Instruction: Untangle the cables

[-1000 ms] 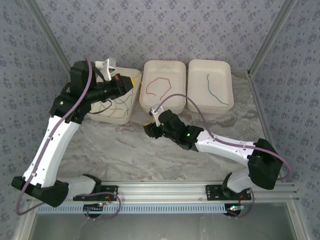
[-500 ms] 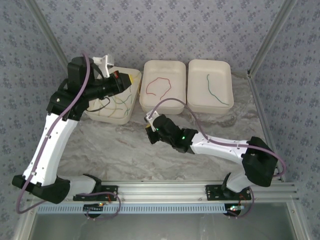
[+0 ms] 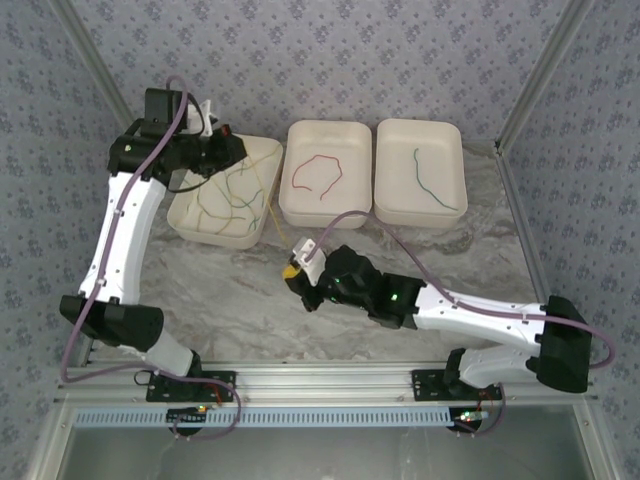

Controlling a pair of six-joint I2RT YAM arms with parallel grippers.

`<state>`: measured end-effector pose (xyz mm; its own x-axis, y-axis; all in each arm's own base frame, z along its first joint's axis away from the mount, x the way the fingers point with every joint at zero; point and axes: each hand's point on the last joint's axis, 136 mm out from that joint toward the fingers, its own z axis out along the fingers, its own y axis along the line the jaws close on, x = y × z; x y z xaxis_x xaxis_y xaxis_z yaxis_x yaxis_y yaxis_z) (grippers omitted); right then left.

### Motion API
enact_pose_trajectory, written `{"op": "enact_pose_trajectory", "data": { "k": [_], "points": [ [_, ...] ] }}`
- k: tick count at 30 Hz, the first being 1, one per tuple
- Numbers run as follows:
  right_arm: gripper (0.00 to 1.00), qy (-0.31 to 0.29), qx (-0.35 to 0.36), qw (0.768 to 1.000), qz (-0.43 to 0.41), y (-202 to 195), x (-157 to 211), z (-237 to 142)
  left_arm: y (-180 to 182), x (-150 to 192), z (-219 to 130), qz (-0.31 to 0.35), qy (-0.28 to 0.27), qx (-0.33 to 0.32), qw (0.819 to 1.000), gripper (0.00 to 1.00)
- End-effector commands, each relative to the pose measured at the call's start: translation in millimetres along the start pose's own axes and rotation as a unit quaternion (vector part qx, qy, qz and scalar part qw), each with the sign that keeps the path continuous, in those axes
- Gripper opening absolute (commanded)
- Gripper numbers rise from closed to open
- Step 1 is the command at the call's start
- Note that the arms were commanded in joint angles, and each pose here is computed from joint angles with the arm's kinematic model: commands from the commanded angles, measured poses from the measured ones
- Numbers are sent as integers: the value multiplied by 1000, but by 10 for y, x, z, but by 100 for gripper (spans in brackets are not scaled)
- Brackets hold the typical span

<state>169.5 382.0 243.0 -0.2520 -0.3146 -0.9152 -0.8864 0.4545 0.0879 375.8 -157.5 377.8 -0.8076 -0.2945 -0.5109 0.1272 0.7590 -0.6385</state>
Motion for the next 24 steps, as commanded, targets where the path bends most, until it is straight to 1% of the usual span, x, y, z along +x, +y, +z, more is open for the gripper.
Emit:
{"op": "enact_pose_trajectory", "data": {
  "k": [1,3,7,11,14,16,19,21,24],
  "points": [
    [0,119,-117,985,-47,525,495,-41,-194,-435,-201,50,-82,25,995,0],
    [0,117,-121,984,-64,617,479,-67,-167,-444,-182,50,-82,18,995,0],
    [0,94,-142,984,-58,728,382,-190,-45,-461,-160,49,-84,-9,995,0],
    [0,85,-167,981,-52,814,350,-322,16,-446,-110,51,-78,-16,996,0],
    [0,88,-194,976,-39,853,366,-403,27,-424,-88,50,-75,-13,996,0],
    [0,81,-226,970,-23,911,324,-486,53,-407,-62,47,-72,-14,996,0],
    [0,59,-265,962,8,933,166,-652,123,-351,-20,43,-65,-22,997,0],
    [0,37,-283,958,24,914,17,-789,257,-257,61,38,-53,-37,997,0],
    [0,-3,-286,957,44,815,-190,-1001,434,-157,95,36,-52,-65,996,0]
  ]
}}
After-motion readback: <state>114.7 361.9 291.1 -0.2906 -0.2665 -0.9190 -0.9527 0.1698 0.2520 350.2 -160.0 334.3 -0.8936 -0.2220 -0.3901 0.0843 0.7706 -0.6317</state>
